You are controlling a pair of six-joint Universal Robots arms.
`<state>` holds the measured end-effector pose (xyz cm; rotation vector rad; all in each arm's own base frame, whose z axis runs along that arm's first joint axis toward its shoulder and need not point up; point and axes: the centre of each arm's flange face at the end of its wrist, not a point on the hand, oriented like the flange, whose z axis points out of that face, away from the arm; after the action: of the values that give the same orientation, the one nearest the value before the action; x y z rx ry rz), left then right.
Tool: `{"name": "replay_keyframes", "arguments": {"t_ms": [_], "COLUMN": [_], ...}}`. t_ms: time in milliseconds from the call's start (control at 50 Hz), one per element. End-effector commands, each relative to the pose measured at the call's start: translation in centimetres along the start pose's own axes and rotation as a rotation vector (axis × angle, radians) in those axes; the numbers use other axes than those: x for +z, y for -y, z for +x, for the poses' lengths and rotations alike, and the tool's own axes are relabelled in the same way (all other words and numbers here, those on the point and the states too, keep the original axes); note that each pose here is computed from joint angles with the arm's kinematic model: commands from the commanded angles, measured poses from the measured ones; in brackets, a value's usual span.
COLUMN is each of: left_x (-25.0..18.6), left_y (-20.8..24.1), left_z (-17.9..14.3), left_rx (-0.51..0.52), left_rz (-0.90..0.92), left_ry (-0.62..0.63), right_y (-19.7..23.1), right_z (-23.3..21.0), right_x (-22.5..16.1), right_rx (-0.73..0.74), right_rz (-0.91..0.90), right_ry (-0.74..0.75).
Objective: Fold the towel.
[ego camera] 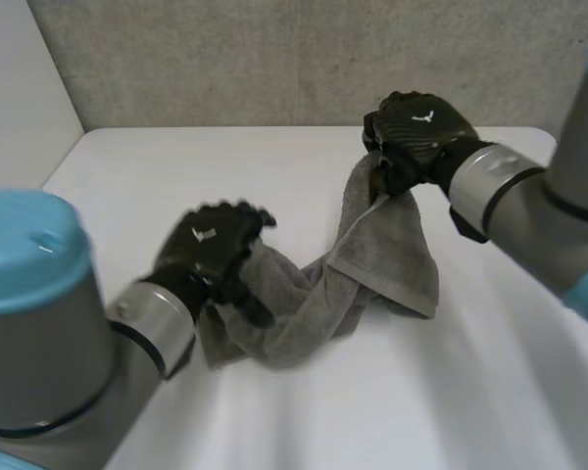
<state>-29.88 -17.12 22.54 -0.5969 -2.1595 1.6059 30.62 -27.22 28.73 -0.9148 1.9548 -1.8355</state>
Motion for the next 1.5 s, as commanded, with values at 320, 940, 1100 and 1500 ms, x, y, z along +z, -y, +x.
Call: {"name": "replay_keyframes", "arguments": {"t_ms": [320,940,1100,1500], "left_x": [4.4,0.7,-1.0,5.4], "left_y": [-8.2,1.8,0.6,18.5], "left_z": [1.7,-2.2,-1.6,-3.6], "left_rx": [0.021,0.19,0.331,0.48], "left_rz": [-0.025,0.059,-0.2,0.882], "left_ry": [0.161,0.038,-0.171,0.09], "right_y": [-2.0,-3.4,-2.8,13.9], "right_z": [1.5,3.6,3.7,9.0], "right_x": [2.7,-6.2,-6.7,-2.1], "right_rx": [0.182,-0.287,-0.458,-0.474], "right_rz": [0.051,-0.337,-0.362,0.615], "right_ry": [-0.136,0.193,0.262,-0.488]}}
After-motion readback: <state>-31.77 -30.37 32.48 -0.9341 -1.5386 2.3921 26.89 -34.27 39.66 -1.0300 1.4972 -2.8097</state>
